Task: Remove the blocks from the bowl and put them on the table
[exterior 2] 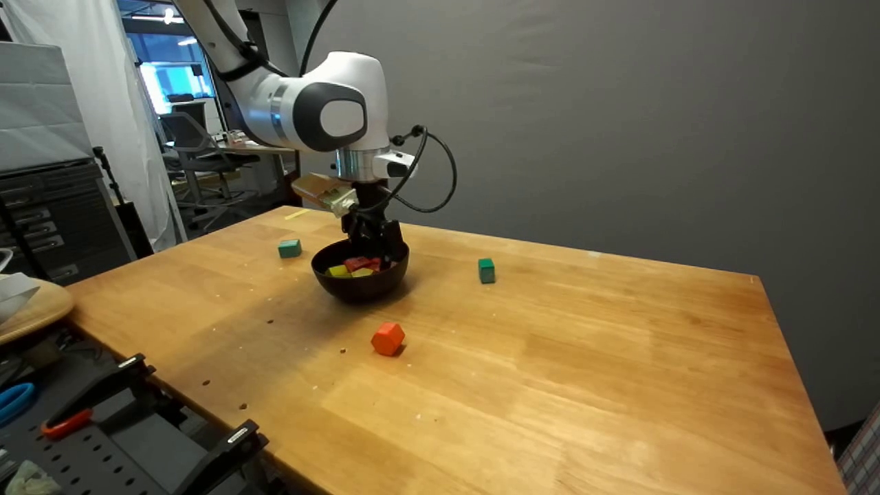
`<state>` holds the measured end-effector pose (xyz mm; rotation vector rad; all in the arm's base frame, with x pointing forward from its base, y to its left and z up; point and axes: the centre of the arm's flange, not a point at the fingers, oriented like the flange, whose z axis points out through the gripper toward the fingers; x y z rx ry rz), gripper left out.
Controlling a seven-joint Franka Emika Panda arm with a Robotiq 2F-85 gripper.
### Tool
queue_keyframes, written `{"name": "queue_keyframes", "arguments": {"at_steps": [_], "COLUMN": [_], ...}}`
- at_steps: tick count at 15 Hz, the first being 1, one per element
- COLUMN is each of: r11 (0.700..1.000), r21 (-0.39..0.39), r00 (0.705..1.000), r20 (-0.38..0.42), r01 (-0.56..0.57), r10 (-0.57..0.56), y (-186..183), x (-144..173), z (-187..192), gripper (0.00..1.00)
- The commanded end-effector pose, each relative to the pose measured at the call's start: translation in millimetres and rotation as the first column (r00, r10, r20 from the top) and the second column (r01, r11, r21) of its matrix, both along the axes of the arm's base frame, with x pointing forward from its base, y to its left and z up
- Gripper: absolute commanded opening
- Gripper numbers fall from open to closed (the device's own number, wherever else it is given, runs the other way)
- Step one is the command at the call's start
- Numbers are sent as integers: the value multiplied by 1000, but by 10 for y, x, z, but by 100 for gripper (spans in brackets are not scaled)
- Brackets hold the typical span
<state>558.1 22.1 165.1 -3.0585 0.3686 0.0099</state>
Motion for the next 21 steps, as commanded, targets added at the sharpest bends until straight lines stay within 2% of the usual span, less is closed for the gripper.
{"name": "queue_keyframes", "arguments": {"at_steps": [1, 4, 10, 21], "r11": [996, 995, 998, 999], "r21": [-55, -57, -38, -46], "r00": [994, 992, 998, 997], "r20": [89, 94, 27, -73], "r01": [71, 85, 49, 3], "r10": [-66, -80, -48, -6], "y": [-60, -70, 28, -65], "x": [-225, -326, -466, -221], "z": [274, 376, 325, -82], "gripper": [100, 100, 100, 100]}}
